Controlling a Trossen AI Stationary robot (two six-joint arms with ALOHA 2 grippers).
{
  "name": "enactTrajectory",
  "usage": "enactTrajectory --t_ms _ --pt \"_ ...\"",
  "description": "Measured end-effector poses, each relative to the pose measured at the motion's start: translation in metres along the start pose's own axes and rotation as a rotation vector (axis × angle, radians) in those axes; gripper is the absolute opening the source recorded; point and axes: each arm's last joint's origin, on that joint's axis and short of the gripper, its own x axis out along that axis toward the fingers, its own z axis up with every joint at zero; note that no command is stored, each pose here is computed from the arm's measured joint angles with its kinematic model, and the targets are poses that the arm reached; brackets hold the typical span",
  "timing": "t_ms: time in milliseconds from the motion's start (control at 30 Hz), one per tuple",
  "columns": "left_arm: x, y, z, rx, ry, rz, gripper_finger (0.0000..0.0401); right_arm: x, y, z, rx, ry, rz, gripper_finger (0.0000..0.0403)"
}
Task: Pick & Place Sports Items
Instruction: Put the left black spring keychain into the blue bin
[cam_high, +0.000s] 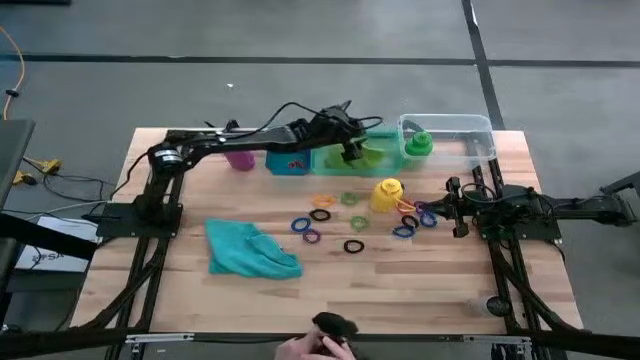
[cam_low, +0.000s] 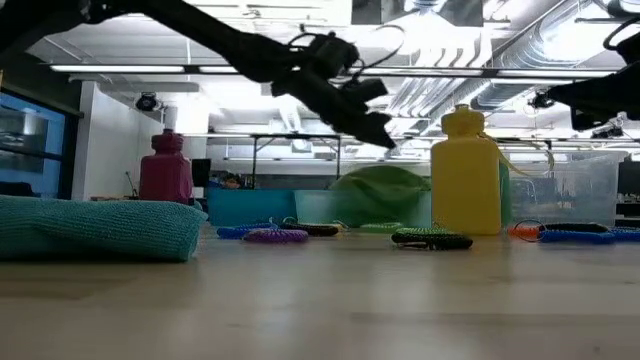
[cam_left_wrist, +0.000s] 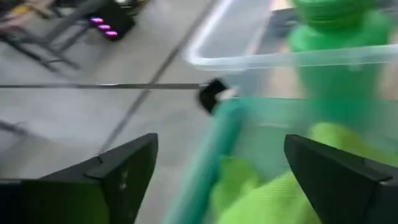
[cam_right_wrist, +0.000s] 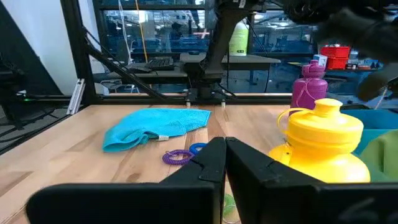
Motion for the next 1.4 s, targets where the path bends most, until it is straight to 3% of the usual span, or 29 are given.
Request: enactTrajectory --t_ms 200,533,733,1000,1400 --pt "-0.022 0.010 0.016 -0.028 0.003 0.096 0.0291 0.000 0.000 0.000 0.000 0.000 0.000 0.0000" --pt "-0.062 0.010 0.037 -0.247 -0.003 0.055 0.0291 0.000 0.000 0.000 0.000 0.000 0.000 0.0000" --pt "-0.075 -0.002 0.043 -0.326 0.016 -0.031 0.0291 0.000 0.000 0.000 0.000 0.000 0.000 0.0000" --pt "-0.083 -0.025 0.046 -0.419 0.034 -0.260 0.0292 0.000 0.000 0.000 0.000 0.000 0.000 0.0000" --pt "-0.097 -0.056 0.048 -0.381 0.111 -0.344 0.0292 0.000 0.000 0.000 0.000 0.000 0.000 0.0000"
